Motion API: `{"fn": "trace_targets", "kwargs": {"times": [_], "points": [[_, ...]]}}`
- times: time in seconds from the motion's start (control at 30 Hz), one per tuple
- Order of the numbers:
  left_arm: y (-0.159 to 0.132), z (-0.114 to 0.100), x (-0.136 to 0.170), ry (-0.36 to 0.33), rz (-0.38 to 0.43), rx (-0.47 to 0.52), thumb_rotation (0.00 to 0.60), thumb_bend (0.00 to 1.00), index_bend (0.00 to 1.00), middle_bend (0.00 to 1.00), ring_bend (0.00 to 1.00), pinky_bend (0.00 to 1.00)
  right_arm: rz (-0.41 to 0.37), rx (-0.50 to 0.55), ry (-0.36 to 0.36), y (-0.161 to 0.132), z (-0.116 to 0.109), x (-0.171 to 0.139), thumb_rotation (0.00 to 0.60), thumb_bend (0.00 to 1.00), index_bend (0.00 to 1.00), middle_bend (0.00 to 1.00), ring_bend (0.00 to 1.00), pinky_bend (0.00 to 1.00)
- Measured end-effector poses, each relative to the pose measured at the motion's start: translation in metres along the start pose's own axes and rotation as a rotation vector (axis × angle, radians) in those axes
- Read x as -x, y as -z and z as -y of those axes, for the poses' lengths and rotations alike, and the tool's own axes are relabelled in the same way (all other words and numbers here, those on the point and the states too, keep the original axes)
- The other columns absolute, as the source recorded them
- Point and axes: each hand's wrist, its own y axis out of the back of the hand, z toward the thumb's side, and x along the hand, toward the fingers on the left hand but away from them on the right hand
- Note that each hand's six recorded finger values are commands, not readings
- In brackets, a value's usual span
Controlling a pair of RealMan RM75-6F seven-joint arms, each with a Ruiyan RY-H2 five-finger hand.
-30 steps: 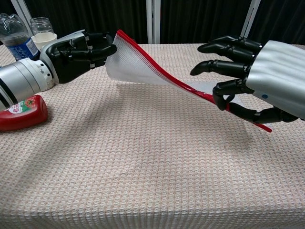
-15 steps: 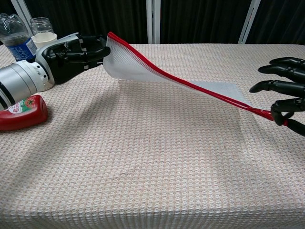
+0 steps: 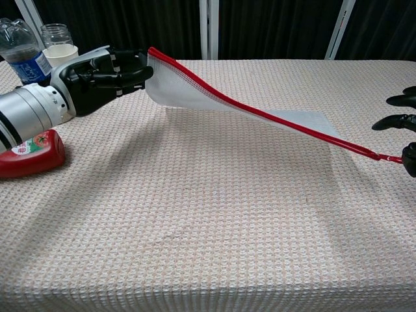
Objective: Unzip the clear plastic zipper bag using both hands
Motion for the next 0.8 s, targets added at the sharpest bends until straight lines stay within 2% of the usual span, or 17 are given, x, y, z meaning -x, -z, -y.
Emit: {"fn": "trace_targets", "kwargs": {"times": [0.07,0.13,0.2,0.23,0.33,0.57,0.7,0.8], "points": [[0.0,0.0,0.0,0.002,-0.002,-0.026,0.6,0.39,0.57,0.21,0.08,0.13,0.006,0.009,-0.016,0.0,0.002,0.0,0.6,0.31,0.5,0.04,0.0,0.0],[0.001,0.0,0.001,0.006,-0.006,-0.076,0.6,0.39,0.47,0.2,0.08,0.13,0.021,0.024,-0.027,0.001,0.001,0.0,0.6,0.21,0.27,0.01,0.0,0.0],[0.002,0.001,0.001,0.01,-0.01,-0.138,0.6,0.38,0.35,0.18,0.08,0.13,0.045,0.043,-0.035,0.002,0.0,0.002,0.6,0.14,0.06,0.0,0.0,0.0],[0.002,0.001,0.002,0.013,-0.012,-0.186,0.6,0.38,0.32,0.17,0.08,0.13,0.055,0.049,-0.038,0.002,-0.001,0.003,0.6,0.11,0.01,0.0,0.0,0.0],[0.003,0.003,0.004,0.021,-0.02,-0.33,0.6,0.35,0.24,0.15,0.08,0.14,0.081,0.062,-0.059,0.004,-0.001,0.007,0.6,0.07,0.0,0.0,0.0,0.0],[-0.002,-0.004,0.013,0.007,-0.032,-0.702,0.6,0.3,0.24,0.15,0.08,0.13,0.145,0.126,-0.111,0.017,-0.004,0.013,0.6,0.08,0.0,0.01,0.0,0.0],[-0.013,-0.018,0.026,-0.037,-0.045,-0.921,0.6,0.26,0.24,0.15,0.08,0.14,0.236,0.211,-0.097,0.039,-0.013,0.014,0.6,0.16,0.0,0.06,0.0,0.0],[-0.027,-0.035,0.043,-0.103,-0.06,-1.081,0.6,0.25,0.24,0.15,0.08,0.14,0.321,0.278,-0.074,0.061,-0.022,0.011,0.6,0.18,0.04,0.1,0.0,0.0]]}}
